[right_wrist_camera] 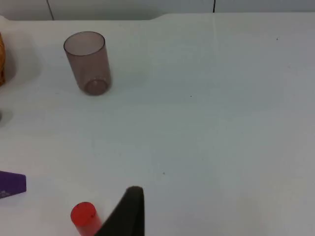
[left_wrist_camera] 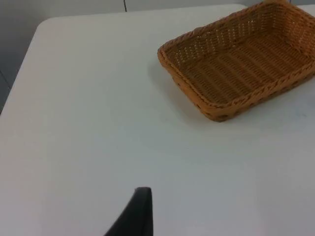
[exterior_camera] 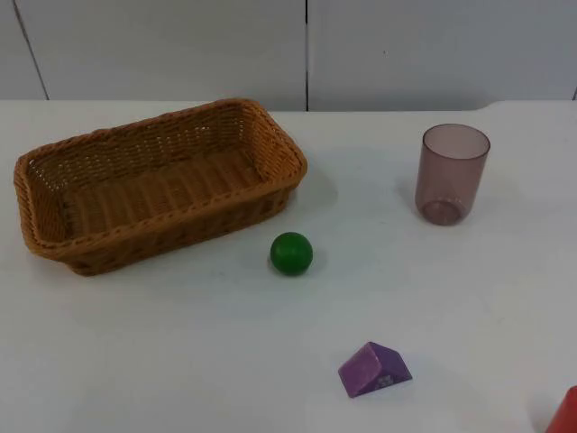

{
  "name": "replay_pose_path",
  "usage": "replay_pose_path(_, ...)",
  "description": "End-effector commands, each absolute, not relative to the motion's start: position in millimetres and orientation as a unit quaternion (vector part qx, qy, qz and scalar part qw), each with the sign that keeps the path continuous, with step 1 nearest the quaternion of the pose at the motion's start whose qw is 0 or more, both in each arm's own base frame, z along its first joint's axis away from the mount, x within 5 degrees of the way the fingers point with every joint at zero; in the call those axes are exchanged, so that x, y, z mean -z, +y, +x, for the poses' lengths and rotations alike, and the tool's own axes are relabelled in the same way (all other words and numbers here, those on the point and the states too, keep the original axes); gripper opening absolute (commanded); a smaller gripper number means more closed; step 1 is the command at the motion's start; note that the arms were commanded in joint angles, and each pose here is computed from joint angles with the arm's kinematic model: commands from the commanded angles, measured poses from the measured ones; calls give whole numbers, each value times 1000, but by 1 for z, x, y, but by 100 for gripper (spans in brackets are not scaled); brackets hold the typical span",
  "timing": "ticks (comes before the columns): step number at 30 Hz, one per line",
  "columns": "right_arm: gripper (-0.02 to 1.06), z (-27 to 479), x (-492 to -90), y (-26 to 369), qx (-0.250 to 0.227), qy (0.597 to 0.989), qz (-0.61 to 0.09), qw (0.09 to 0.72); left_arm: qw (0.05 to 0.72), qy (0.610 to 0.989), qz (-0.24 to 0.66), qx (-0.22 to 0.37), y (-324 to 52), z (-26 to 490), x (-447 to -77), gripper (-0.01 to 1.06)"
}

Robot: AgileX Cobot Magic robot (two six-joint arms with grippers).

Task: Pick up the basket with the left hand and place the triangular block into the basket with the right hand.

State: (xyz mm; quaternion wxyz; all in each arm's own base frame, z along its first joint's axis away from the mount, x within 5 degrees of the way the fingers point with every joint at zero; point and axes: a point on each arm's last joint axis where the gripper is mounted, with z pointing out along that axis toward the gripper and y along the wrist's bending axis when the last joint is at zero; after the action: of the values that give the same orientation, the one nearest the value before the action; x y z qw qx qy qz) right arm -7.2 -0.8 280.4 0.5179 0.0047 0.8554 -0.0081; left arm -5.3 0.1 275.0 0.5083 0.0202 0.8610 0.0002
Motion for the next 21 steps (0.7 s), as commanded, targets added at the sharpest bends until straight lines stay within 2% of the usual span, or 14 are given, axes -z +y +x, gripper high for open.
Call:
replay_pose_path(1, 105, -10, -287, -1, 10, 846, 6, 533, 510, 860, 18, 9, -1, -3, -276, 105)
replay_pose_path(10, 105, 27, -325, 0, 3, 861, 6, 508, 471, 881, 14, 34, -6, 39, -298, 105)
replay_pose_path(13, 105, 61, -336, -1, 3, 873, 6, 488, 438, 898, 12, 34, -6, 68, -308, 105)
replay_pose_path(16, 105, 75, -337, -1, 3, 877, 6, 480, 419, 907, 11, 34, -7, 80, -310, 105)
replay_pose_path(21, 105, 126, -325, -2, 3, 902, 6, 431, 355, 934, 8, 37, -8, 122, -308, 105)
